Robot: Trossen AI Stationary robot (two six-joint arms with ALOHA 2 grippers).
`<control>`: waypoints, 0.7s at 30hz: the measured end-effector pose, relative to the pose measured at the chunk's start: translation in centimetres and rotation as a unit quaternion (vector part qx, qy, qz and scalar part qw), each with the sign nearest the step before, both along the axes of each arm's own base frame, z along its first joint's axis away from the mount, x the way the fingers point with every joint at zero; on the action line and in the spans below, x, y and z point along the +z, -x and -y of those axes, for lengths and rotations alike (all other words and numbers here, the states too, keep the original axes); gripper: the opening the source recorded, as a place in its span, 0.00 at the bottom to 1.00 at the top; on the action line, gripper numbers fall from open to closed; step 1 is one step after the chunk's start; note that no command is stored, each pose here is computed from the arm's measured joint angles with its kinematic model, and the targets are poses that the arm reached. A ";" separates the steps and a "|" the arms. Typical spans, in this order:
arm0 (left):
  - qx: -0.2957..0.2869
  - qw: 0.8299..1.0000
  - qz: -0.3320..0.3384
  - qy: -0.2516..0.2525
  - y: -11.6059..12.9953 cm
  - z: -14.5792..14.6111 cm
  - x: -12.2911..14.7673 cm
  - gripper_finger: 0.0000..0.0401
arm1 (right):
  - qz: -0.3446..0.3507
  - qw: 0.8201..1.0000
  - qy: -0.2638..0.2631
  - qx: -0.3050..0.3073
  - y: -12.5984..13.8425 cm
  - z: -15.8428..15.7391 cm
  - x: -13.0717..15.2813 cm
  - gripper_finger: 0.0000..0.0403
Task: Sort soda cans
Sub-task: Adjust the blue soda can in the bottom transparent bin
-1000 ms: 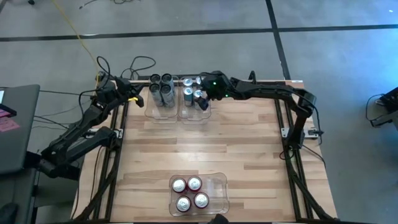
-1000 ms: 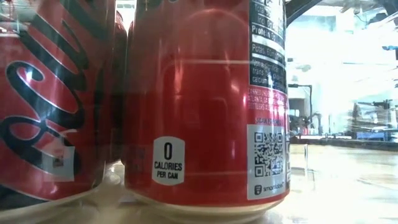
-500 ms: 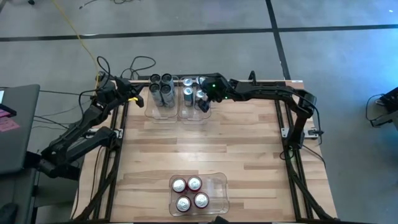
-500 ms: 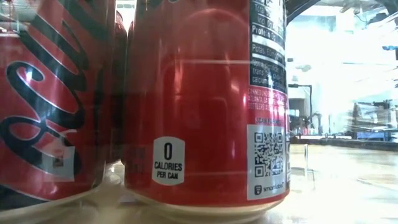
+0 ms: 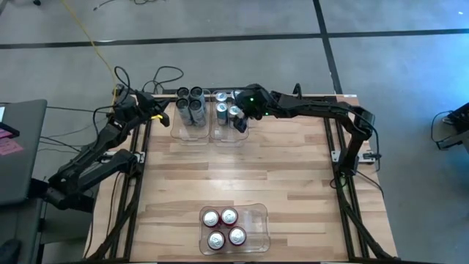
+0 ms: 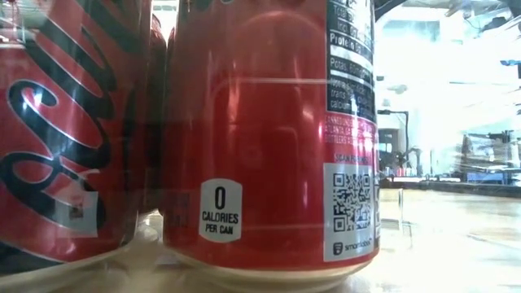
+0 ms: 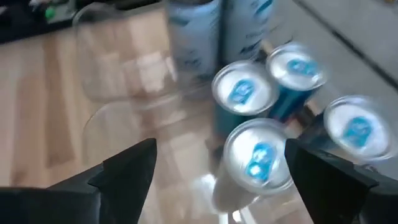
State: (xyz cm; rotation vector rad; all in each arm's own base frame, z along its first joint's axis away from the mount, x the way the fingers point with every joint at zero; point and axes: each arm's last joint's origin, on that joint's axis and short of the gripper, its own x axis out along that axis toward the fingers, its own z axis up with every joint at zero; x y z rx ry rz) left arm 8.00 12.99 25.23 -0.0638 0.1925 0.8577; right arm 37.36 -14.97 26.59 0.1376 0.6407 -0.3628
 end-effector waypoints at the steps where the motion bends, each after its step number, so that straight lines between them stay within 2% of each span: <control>1: 0.000 1.000 0.000 0.000 0.0 0.0 0.0 0.00 | -0.007 1.000 -0.009 0.011 0.0 -0.3 -0.1 0.90; 6: 0.000 1.000 0.000 0.000 0.0 0.0 0.0 0.00 | -0.024 0.996 -0.056 0.068 -0.3 -2.3 -0.6 0.75; 11: 0.000 1.000 0.000 0.000 0.0 0.0 0.0 0.00 | -0.022 0.993 -0.057 0.097 -0.8 -3.7 -0.6 0.56; 21: 0.001 1.000 -0.001 0.008 0.0 0.0 -0.1 0.00 | -0.002 0.996 -0.073 0.044 0.1 -1.6 -2.7 0.04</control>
